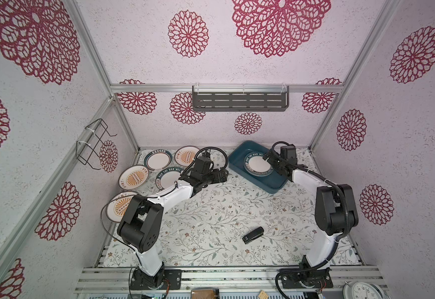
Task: Place the plates into the plastic bin on the countertop
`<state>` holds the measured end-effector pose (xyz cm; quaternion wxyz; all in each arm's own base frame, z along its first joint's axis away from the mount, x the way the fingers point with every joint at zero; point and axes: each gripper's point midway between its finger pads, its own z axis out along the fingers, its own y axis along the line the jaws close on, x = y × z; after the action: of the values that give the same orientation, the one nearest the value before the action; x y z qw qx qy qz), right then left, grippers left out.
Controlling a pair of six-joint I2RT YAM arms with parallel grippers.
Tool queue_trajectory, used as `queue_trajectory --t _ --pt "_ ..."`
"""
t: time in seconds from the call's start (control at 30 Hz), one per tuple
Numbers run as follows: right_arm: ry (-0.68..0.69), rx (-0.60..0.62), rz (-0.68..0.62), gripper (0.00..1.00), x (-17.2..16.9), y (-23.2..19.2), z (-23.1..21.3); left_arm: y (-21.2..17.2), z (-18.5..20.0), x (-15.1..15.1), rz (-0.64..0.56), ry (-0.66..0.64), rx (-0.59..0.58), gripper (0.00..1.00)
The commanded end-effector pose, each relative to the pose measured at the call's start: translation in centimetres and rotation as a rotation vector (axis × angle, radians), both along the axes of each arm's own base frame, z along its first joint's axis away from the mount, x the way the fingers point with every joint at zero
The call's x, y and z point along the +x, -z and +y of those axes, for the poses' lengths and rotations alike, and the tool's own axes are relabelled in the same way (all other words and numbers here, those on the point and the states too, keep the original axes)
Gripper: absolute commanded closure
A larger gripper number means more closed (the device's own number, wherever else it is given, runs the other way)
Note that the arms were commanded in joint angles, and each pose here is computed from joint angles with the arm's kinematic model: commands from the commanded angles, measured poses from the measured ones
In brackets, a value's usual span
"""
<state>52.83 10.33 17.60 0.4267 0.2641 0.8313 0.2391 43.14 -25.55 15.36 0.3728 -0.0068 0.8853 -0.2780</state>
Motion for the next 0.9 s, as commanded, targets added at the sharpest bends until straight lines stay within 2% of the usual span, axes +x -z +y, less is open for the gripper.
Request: queue_trajectory --t 0.0,0.1,0.27,0.63,0.87 --pt "-0.053 -0.072 -0.108 0.01 -0.9 -4.4 2.1 -2.1 2.2 0.0 -0.066 -0.088 0.005 0.03" --pt "-0.119 -0.087 -0.151 0.01 -2.0 -6.2 4.8 -2.0 4.8 -0.9 -0.057 -0.158 0.009 0.03" --pt "-0.276 -0.045 -0.229 0.01 -4.5 -8.3 10.2 -0.8 10.0 -2.7 0.003 -0.261 0.006 0.03" --pt "-0.676 0.093 -0.316 0.01 -12.7 -9.5 22.8 1.7 21.4 -7.6 0.099 -0.500 -0.007 0.03" --pt "-0.937 0.143 -0.322 0.01 -18.6 -9.3 29.7 3.3 24.7 -8.6 0.157 -0.549 -0.078 0.03"
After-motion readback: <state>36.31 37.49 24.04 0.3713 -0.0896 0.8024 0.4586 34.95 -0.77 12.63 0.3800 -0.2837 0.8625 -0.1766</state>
